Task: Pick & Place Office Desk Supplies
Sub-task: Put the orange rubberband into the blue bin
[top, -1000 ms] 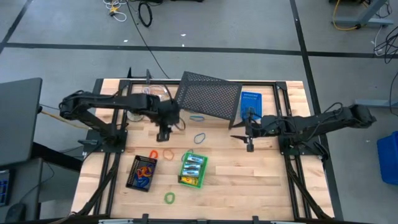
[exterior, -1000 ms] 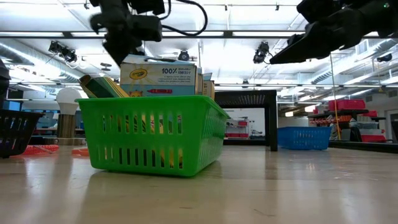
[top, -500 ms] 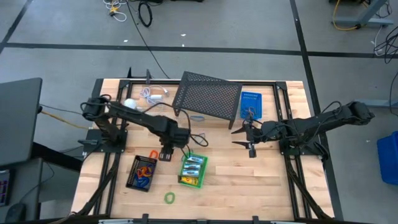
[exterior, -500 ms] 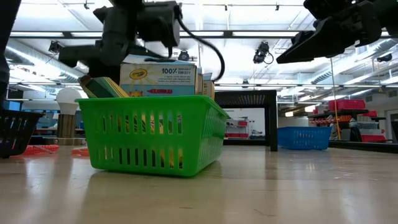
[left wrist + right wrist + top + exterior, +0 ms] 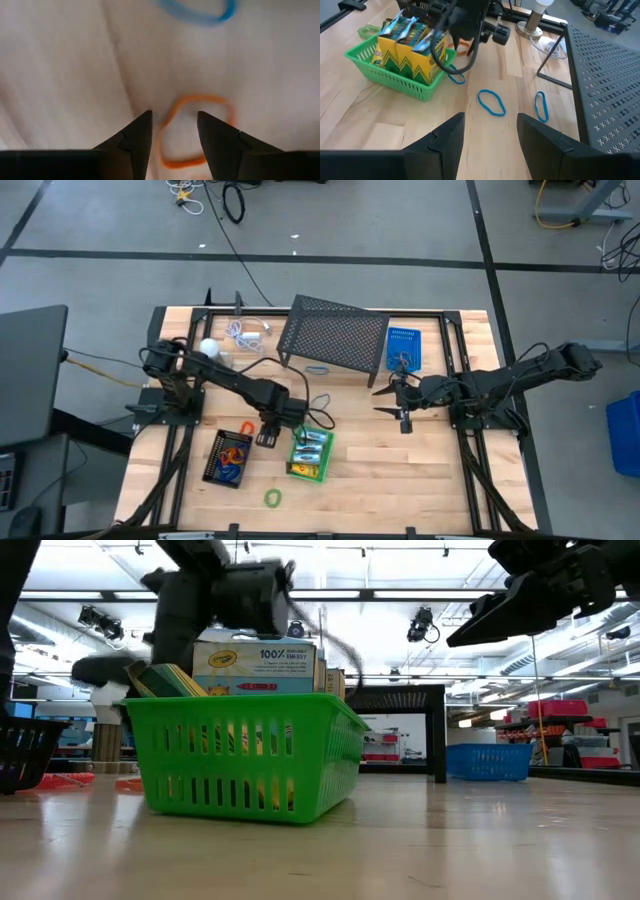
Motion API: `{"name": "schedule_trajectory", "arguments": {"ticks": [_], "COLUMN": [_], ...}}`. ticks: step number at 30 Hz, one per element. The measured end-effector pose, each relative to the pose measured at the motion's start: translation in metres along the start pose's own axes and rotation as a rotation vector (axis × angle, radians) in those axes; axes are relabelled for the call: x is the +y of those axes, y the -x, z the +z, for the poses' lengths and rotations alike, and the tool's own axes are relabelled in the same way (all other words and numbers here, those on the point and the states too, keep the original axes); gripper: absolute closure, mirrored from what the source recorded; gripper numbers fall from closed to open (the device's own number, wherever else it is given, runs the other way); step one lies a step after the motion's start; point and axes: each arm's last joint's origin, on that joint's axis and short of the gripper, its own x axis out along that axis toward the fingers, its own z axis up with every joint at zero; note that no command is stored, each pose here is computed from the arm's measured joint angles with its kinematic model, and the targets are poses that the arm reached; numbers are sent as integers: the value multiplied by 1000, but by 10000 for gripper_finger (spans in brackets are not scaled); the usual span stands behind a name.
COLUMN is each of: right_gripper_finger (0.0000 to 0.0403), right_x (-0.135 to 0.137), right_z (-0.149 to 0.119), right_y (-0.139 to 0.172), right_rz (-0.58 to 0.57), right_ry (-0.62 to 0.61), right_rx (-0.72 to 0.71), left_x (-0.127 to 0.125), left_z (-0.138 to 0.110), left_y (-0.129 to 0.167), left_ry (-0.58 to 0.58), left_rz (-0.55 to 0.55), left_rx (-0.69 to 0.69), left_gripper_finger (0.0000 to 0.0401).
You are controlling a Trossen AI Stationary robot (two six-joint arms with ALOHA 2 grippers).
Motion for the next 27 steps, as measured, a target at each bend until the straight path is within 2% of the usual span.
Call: {"name": "schedule_trajectory", "arguments": {"ticks": [5, 12, 16, 21, 27], "right_gripper_finger": [211, 211, 211, 211, 211], "right_x": [0, 0, 0, 0, -1], "right_z": [0, 0, 1, 1, 1], "right_y": [0, 0, 0, 0, 0], "right_rz": [0, -2, -3, -4, -26], "right_ry": [0, 2, -1, -3, -3], "right_rx": [0, -3, -10, -9, -6], "left_x": [0, 0, 0, 1, 1], "left_z": [-15, -17, -18, -18, -19], "left_y": [-16, -16, -14, -14, -12], "left_ry": [38, 62, 67, 67, 91], "left_rz": [20, 27, 50, 55, 59], "left_rx": [4, -5, -13, -7, -8], "left_gripper_finger": [235, 243, 289, 381, 397]}}
